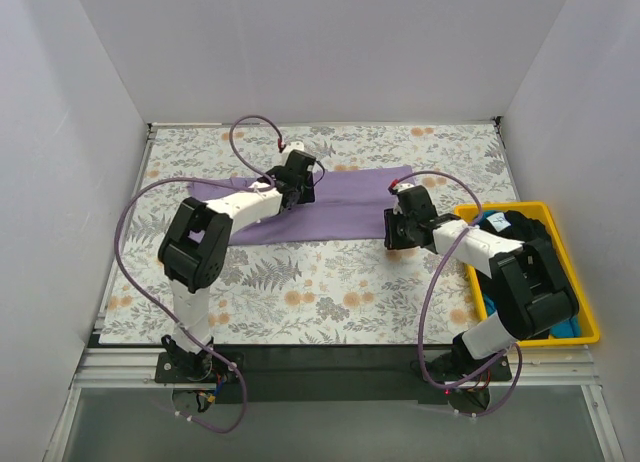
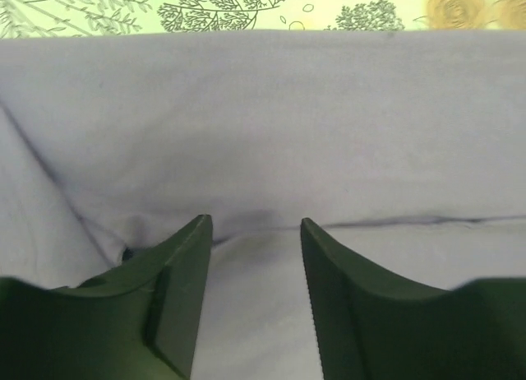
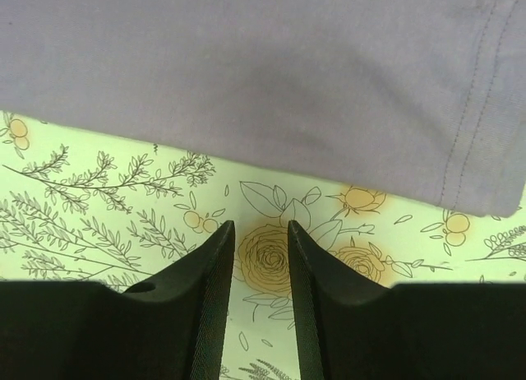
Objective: Fold and stack the t-shirts
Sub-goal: Fold the tshirt
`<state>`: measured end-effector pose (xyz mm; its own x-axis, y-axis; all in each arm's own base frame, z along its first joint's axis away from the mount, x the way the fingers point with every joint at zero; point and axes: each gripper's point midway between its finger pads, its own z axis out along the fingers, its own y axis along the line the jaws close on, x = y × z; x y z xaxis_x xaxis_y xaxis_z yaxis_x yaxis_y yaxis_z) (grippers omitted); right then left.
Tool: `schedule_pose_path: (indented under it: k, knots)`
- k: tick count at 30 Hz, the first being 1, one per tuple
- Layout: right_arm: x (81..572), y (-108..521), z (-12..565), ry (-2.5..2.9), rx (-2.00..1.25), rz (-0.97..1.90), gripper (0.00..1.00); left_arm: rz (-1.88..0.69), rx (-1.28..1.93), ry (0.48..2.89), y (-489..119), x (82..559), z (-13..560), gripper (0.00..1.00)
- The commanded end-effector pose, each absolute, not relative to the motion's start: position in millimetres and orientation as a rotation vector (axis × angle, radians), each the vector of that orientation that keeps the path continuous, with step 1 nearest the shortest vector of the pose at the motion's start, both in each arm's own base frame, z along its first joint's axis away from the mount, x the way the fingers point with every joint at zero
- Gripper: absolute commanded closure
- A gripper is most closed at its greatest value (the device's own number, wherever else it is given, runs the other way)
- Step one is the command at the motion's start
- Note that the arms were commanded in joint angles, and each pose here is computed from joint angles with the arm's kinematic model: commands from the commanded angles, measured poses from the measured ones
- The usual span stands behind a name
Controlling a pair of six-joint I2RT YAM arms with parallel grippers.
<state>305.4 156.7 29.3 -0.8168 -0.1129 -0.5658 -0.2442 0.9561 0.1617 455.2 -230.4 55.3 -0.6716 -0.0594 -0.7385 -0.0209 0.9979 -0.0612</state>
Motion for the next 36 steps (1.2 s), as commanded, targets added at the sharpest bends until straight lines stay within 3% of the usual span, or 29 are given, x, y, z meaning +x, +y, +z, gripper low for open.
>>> schedule_pose_path:
  k: [1,6,13,20,24,31,36]
  knots:
    - [325,164,66,2.443,-0.214,0.337,0.6,-0.161,-0.191,2.2,-218,449,127,0.53]
    - [347,161,71,2.431,-0.167,0.294,0.6,-0.07,-0.48,2.251,-136,427,120,0.49]
    - [369,160,57,2.466,-0.143,0.26,0.59,0.116,-0.83,2.3,-19,393,76,0.52]
    - [355,149,23,2.581,-0.164,0.183,0.59,0.171,-1.018,2.363,20,374,25,0.59]
    - [314,144,0,2.736,-0.203,0.19,0.6,0.204,-1.06,2.403,27,375,3,0.59]
    - [198,141,-13,3.018,-0.349,0.291,0.6,0.244,-1.078,2.409,34,409,-6,0.59]
    - [124,174,11,3.06,-0.754,0.482,0.6,0.18,-1.054,2.429,25,450,-14,0.56]
